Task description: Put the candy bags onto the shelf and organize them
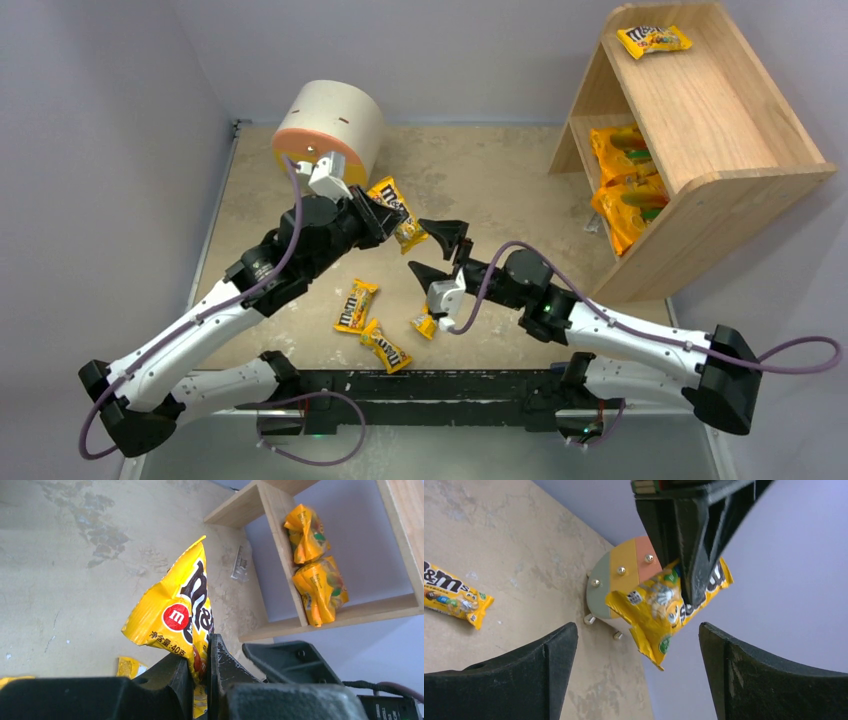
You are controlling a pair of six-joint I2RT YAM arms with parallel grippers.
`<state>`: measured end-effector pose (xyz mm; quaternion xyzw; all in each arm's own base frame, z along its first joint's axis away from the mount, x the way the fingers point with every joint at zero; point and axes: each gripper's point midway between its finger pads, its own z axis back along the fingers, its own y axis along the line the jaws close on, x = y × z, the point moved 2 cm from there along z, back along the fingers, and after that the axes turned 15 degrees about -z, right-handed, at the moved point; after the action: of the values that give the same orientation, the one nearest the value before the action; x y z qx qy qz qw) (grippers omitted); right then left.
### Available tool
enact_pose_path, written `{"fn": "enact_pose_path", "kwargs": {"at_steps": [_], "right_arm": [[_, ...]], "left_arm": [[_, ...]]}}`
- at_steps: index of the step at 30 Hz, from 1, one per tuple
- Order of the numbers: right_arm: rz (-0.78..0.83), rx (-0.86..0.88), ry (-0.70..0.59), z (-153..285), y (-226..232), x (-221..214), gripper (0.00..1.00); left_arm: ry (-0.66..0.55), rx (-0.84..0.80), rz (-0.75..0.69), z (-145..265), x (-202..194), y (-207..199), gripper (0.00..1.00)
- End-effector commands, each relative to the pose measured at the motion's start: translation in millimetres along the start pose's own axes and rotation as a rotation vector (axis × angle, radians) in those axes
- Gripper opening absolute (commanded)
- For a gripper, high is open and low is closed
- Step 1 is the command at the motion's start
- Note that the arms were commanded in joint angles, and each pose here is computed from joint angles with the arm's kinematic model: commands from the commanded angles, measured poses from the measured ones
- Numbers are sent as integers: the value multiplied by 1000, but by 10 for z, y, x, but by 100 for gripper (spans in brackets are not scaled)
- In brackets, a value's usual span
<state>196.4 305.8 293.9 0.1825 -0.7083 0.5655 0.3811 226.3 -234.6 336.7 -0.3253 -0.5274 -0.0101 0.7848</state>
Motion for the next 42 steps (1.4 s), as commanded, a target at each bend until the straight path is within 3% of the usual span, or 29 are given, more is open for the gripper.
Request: {"fn": "enact_pose_path", "kwargs": {"at_steps": [1, 4, 10, 18, 23, 28, 30, 34, 36, 42], "right_arm": [[187, -114, -54, -30, -192, 229, 89], [215, -129, -76, -55, -115, 295, 82], [302, -168, 16, -121, -97, 209, 65], [232, -139, -28, -50, -45, 295, 48], [185, -113, -9, 6, -39, 305, 52], [24, -45, 31, 195, 76, 286, 55], [-16, -47, 39, 260, 82, 285, 56], [-36, -70, 135, 340, 8, 197, 61], [-55, -18, 136, 346, 36, 265, 61], [-252, -8, 109, 355, -45, 521, 60]], "left_arm": [[1, -60, 56, 63, 174, -97, 0], [39, -69, 81, 26, 144, -37, 0], [118, -125, 126, -31, 23, -13, 0], [110, -109, 112, 36, 34, 31, 0], [77, -112, 23, 79, 75, 66, 0], [-35, -143, -386, 58, 258, 141, 0], [-9, -255, -583, 26, 170, 65, 0], [57, -543, -817, 81, -136, -127, 0], [-17, -707, -998, 179, -238, -208, 0], [-351, -689, -1392, 282, -289, -22, 0]]}}
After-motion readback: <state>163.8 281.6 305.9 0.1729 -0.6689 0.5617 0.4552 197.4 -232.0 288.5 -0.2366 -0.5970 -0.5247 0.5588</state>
